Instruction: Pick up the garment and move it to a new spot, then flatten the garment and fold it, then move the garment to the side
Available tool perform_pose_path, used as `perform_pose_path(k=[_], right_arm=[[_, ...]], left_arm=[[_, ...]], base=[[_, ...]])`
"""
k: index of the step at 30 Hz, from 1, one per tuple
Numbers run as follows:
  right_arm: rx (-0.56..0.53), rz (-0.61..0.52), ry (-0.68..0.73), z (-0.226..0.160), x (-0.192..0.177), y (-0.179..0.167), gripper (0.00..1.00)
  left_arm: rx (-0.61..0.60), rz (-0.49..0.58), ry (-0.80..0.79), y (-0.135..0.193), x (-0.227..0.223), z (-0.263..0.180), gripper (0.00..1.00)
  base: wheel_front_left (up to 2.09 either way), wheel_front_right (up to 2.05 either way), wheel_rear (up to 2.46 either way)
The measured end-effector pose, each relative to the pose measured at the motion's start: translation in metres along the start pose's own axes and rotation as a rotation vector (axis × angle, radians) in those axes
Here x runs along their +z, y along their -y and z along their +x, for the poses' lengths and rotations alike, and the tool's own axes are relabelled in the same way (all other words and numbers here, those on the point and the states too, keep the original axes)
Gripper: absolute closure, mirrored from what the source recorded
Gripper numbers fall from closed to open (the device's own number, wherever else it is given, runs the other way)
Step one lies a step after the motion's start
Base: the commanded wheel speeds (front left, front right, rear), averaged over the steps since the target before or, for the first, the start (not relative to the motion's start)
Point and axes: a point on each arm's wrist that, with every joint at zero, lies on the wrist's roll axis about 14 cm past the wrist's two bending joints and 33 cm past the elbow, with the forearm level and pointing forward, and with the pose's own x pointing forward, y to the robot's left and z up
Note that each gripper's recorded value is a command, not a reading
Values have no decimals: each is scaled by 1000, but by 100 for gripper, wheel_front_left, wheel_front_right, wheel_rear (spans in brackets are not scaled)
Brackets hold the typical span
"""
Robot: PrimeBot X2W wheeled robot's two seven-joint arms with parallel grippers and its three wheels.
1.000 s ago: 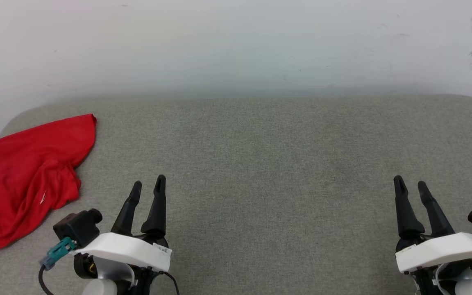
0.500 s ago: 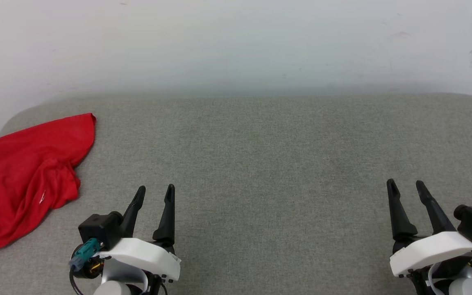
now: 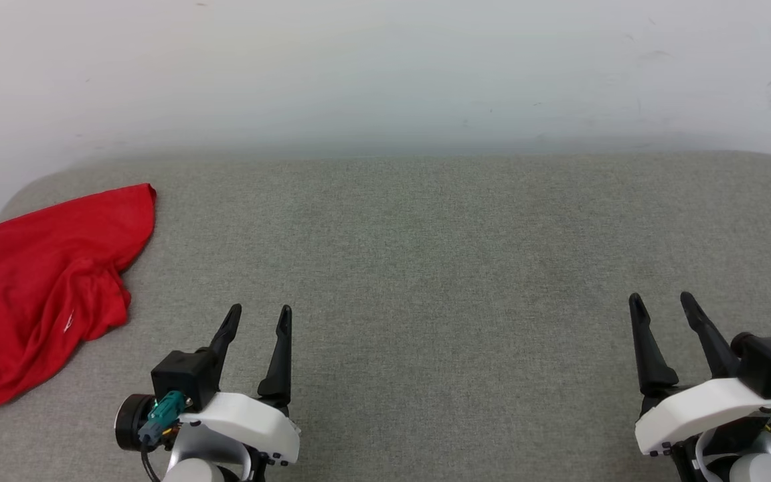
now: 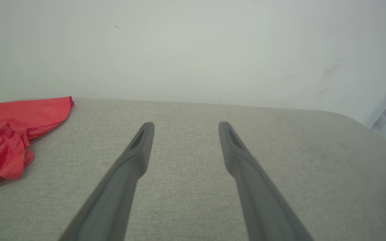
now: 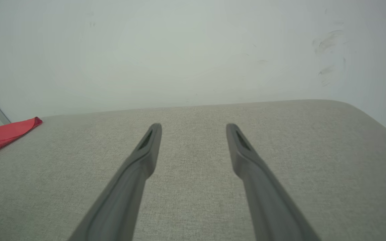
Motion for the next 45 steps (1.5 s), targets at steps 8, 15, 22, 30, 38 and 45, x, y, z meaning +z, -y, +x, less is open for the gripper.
perform_pose_path(k=[8, 15, 22, 30, 38, 45], right_arm=[[-3, -50, -6, -2, -1, 1, 0], [-7, -79, -1, -3, 1, 3, 0], [-4, -112, 12, 1, 3, 3, 0], [97, -152, 26, 15, 2, -31, 0], [258, -148, 17, 32, -7, -87, 0], [406, -129, 12, 42, -14, -142, 0]], left_arm=[[1, 47, 15, -1, 2, 0, 0], [0, 79, 29, -1, 4, -1, 0], [13, 104, 46, -7, 8, -4, 0], [82, 148, 83, -32, 20, -15, 0], [237, 179, 102, -77, 33, -49, 0], [396, 190, 118, -118, 43, -89, 0]], base=[[0, 0, 0], [0, 0, 0], [0, 0, 0], [0, 0, 0], [0, 0, 0], [0, 0, 0]])
